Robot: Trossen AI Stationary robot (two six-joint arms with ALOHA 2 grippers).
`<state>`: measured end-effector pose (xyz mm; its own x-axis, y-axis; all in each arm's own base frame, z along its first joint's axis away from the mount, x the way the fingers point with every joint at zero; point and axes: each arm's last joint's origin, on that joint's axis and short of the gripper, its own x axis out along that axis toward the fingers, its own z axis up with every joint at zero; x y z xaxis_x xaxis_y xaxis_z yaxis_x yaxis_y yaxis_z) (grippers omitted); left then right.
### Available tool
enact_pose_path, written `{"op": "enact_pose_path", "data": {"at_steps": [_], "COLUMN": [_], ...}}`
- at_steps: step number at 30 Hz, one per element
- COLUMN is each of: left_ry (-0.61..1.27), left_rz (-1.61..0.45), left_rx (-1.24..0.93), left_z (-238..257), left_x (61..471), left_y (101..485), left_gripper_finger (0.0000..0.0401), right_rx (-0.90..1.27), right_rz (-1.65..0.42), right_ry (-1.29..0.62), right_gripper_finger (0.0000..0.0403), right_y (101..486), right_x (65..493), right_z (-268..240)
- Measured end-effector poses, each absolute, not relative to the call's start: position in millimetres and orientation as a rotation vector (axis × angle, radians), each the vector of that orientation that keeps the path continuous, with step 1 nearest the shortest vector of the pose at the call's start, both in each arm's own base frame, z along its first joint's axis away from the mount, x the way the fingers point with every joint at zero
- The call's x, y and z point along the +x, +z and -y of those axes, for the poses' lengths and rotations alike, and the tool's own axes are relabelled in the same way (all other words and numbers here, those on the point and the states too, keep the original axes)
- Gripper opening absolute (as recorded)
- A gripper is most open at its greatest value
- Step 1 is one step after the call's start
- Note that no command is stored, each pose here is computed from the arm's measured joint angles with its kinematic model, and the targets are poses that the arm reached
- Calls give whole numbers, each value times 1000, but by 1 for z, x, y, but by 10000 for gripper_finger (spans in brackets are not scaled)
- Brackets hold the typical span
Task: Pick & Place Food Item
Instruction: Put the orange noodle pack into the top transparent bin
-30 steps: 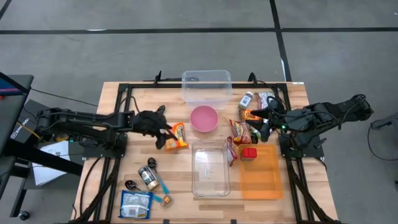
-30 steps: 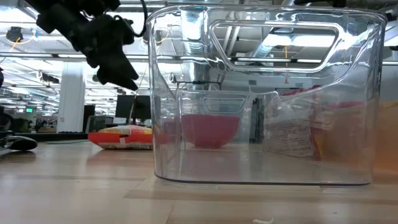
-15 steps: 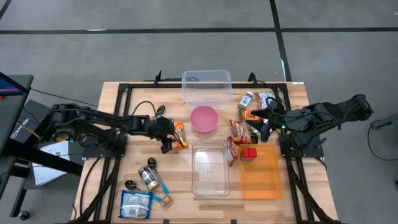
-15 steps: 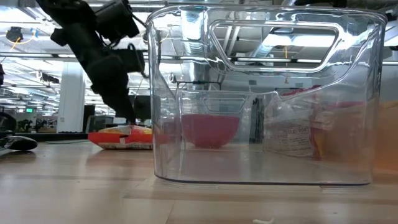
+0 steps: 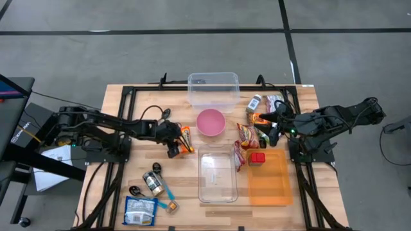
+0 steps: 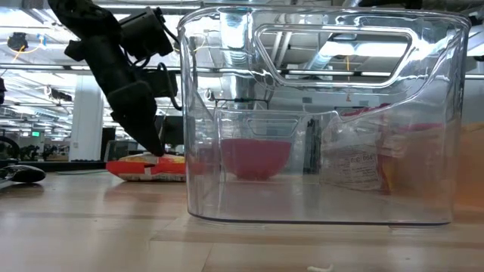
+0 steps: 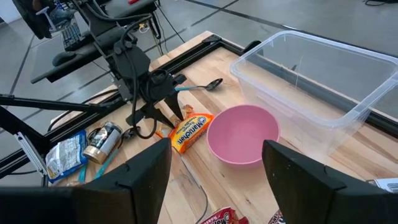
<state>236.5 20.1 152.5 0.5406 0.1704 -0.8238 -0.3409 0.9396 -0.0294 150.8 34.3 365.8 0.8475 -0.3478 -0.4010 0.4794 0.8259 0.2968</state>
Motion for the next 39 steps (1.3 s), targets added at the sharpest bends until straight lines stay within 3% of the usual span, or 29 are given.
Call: {"op": "enact_pose_path", "data": {"at_steps": [8,24,30,35,39], "left_ry": [309,302,302,314,327], "left_rz": [-954,-970,-956,-953,-949], "left_rx": [-199,-200,-203,-225,-249], "left_z": [-21,-21,-21,-21,-21], "left_x": [236,243,242,241,241], "left_y": [152,141,144,145,145], "left_gripper_finger": [116,126,84,16,6], "right_rx": [401,399,413,404,395], "right_rz": [-342,-345,-344,-353,-355], "right_ry": [-449,-449,-452,-453,-452], "right_gripper_finger": [245,245,245,245,245], "right_y": [366,366,365,365,365], "right_x": [151,150,151,150,150], "right_z": [-34,-34,-34,-34,-34]}}
